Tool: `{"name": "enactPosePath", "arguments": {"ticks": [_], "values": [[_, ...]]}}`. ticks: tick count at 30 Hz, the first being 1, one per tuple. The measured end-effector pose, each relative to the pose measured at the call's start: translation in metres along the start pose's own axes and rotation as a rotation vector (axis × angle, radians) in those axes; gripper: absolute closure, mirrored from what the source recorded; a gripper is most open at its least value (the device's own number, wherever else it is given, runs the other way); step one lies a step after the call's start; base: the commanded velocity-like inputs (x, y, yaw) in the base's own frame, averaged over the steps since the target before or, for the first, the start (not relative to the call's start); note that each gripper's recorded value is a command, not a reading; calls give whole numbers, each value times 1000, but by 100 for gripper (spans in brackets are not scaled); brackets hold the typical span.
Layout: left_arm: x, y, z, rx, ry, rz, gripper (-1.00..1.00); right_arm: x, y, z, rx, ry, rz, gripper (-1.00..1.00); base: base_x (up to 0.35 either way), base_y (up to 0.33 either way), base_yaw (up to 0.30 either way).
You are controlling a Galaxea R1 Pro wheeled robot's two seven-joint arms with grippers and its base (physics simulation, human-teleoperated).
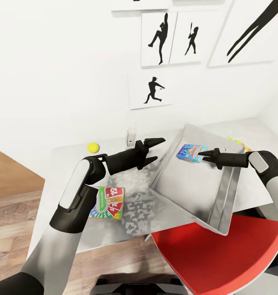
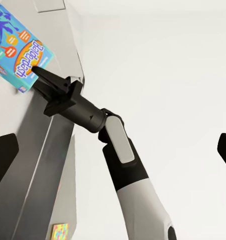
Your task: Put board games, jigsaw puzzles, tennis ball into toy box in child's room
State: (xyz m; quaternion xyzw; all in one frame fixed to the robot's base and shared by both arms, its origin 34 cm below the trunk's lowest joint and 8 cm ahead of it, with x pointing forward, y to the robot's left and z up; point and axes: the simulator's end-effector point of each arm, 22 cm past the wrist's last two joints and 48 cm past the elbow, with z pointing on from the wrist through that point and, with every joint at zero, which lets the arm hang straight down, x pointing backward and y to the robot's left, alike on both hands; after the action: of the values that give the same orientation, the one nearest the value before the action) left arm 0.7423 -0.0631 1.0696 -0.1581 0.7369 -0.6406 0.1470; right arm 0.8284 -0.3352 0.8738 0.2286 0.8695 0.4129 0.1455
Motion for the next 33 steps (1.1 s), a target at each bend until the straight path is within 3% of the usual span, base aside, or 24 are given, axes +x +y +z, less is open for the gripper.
{"name": "enactPosePath", "arguments": {"ticks": [33], "values": [[-1,12,2,-12,2,-15,-100,-3,1,4,-15,-4,-9,100,0,0,0]]}}
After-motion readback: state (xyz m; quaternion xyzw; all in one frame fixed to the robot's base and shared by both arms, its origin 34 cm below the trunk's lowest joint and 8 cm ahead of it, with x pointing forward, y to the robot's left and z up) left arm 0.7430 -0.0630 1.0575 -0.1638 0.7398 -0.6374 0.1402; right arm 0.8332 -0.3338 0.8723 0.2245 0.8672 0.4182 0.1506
